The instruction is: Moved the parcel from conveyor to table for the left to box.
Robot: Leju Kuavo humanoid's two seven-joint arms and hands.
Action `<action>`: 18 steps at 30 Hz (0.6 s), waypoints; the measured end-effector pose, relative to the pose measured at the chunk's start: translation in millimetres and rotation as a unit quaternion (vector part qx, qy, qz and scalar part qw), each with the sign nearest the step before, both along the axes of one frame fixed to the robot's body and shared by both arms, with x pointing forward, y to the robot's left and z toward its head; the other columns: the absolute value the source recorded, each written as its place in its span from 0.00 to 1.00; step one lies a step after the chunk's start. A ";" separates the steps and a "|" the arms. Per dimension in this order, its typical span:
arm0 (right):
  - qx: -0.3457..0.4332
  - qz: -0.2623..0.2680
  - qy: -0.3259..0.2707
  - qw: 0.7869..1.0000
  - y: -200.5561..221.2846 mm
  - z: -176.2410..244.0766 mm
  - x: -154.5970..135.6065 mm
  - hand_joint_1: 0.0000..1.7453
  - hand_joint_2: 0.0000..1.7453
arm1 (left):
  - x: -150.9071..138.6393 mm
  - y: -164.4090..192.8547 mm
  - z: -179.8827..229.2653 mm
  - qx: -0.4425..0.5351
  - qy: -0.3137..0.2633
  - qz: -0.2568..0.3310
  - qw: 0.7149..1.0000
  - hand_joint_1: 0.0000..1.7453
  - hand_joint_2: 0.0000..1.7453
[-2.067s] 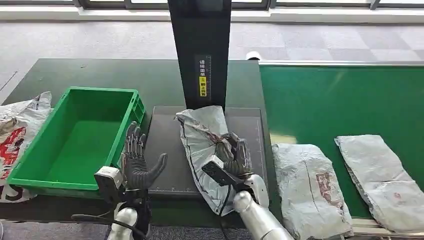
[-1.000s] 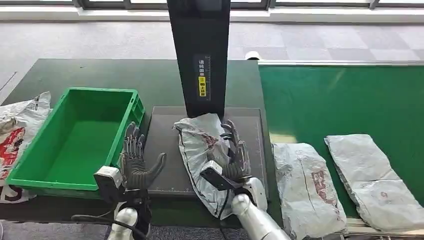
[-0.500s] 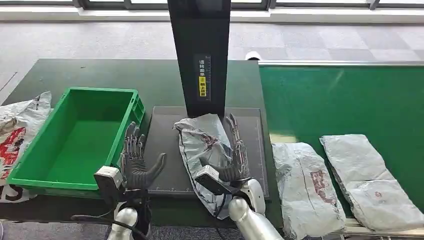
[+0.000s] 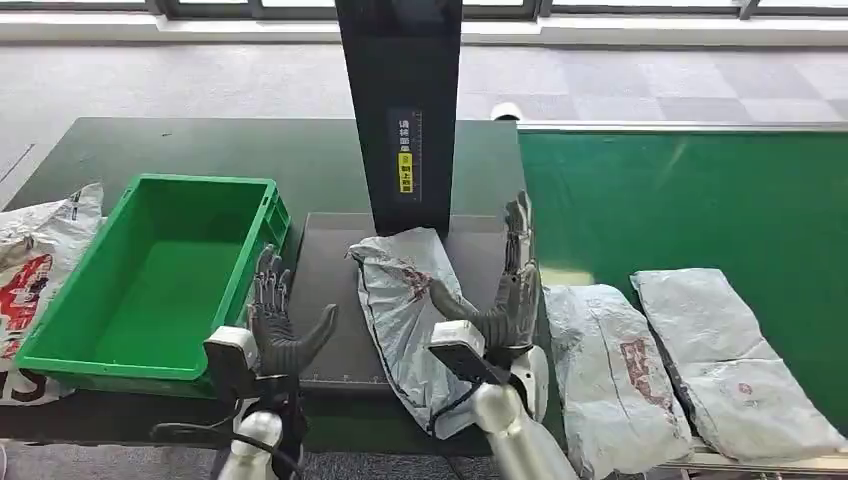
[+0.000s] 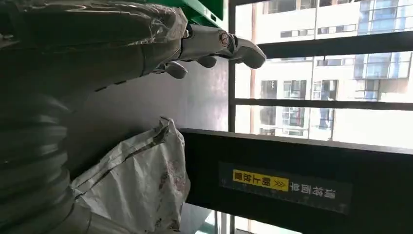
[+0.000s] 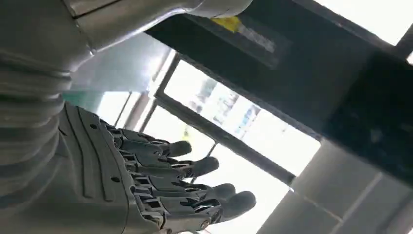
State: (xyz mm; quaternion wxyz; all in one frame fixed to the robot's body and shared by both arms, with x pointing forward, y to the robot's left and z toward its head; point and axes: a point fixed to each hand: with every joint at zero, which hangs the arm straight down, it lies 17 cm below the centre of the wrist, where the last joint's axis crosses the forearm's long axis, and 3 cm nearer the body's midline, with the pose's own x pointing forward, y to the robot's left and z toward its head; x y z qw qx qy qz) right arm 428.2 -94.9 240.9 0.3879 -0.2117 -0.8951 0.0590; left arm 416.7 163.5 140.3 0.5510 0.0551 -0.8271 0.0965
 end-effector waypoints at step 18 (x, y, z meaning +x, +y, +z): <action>0.120 -0.044 -0.153 0.980 -71.1 116.4 -52.2 0.00 1.00 | 45.5 -153.1 -0.5 0.098 0.049 -0.156 0.982 0.00 1.00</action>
